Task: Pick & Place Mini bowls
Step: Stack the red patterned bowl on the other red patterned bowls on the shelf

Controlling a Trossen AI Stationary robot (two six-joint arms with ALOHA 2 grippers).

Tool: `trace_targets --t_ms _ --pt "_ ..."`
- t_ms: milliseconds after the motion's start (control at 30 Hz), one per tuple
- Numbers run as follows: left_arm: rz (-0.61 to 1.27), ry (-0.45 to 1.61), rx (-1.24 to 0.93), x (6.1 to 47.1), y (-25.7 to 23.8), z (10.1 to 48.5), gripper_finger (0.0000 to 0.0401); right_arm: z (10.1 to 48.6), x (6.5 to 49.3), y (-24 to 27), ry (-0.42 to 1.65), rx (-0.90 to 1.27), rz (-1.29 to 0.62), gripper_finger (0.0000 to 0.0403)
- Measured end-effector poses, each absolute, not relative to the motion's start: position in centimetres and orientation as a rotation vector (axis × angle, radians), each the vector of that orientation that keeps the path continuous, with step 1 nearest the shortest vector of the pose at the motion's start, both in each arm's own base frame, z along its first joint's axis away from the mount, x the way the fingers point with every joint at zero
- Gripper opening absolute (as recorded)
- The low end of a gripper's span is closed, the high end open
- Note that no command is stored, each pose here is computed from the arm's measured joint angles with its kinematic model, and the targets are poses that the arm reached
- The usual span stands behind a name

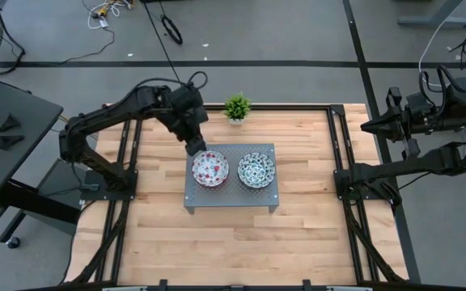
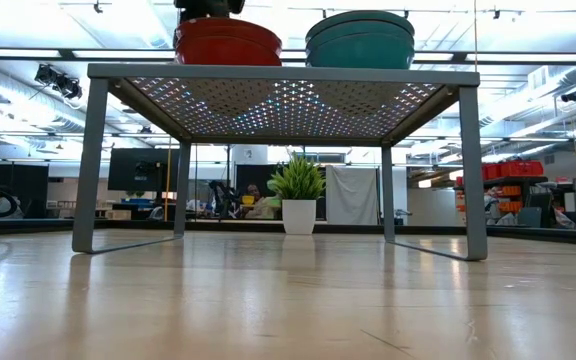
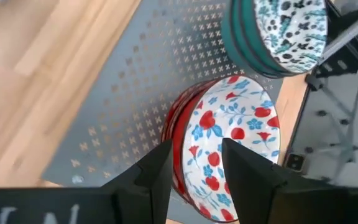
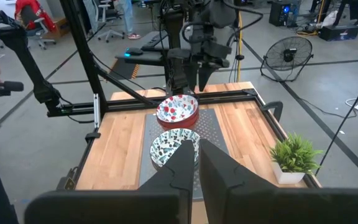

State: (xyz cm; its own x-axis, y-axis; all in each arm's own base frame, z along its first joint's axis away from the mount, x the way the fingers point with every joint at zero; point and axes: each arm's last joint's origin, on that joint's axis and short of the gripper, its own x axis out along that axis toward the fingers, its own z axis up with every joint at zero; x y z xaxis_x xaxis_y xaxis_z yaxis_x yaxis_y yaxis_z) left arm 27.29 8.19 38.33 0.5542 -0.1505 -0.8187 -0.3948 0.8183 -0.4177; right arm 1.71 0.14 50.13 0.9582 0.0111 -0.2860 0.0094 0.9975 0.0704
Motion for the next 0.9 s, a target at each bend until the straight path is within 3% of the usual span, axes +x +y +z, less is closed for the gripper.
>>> trace_targets --t_ms 333,533,767,900 --pt "-0.02 0.967 -0.244 27.43 8.03 38.78 0.0132 50.13 1.71 0.13 0.29 0.071 0.001 0.0029" --pt "-0.129 0.923 -0.029 27.68 8.12 38.95 0.0089 50.13 1.71 0.14 0.29 0.071 0.001 0.0029" --pt "-0.169 0.88 0.075 27.96 8.26 39.14 0.0013 50.13 1.71 0.13 0.29 0.071 0.001 0.0029" --pt "-0.193 0.866 0.104 28.02 8.24 39.2 0.0007 50.13 1.71 0.14 0.29 0.071 0.001 0.0029"
